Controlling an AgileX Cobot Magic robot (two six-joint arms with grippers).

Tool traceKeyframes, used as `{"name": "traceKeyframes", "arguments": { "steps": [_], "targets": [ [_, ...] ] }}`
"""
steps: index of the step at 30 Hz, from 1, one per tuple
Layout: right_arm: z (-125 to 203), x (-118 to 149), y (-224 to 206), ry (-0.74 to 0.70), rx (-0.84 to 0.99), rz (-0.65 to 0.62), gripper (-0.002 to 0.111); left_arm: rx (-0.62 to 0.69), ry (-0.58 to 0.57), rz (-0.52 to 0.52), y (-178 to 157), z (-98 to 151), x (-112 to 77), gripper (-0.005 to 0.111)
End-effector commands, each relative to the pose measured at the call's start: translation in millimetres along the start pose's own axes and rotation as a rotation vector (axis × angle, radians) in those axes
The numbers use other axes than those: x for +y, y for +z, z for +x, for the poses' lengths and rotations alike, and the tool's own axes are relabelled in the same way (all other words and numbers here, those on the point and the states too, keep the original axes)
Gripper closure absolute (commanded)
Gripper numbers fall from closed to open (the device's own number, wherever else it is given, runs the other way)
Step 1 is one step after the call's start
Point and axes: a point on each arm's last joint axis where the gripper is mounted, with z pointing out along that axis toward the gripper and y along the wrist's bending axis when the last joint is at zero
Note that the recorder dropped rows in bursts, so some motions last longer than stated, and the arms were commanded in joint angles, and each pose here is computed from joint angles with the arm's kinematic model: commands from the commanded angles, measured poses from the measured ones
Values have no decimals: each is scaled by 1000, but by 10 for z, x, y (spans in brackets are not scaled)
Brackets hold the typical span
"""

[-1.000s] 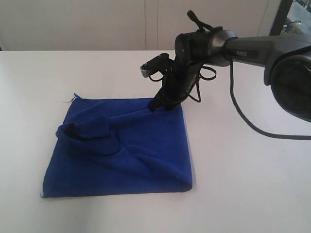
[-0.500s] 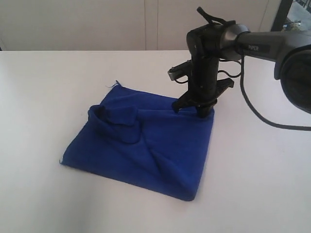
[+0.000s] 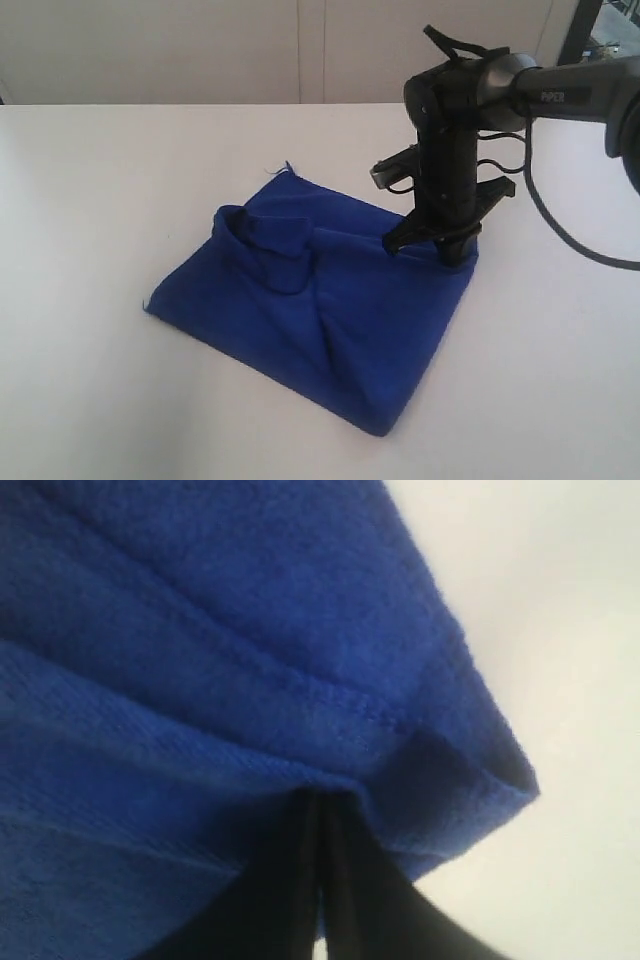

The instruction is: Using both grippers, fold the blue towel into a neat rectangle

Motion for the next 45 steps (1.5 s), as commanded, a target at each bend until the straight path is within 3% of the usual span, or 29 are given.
{"name": "traceKeyframes", "arguments": {
  "steps": [1, 11, 21, 29, 35, 45],
  "targets": [
    [259, 91, 244, 22, 174, -78, 108, 2, -1, 11, -6, 17, -24, 107],
    [552, 94, -6, 27, 165, -101, 108, 2, -1, 11, -6, 17, -24, 107],
    [678, 50, -753, 9, -106, -124, 108, 2, -1, 11, -6, 17, -24, 107],
    [516, 692, -926, -185, -312, -297, 108, 2, -1, 11, -6, 17, -24, 107],
    [343, 1176, -1072, -282, -410, -319, 108, 2, -1, 11, -6, 17, -24, 107],
    [39, 1752, -1171, -399, -464, -339, 108, 2, -1, 11, -6, 17, -24, 107]
  ]
}}
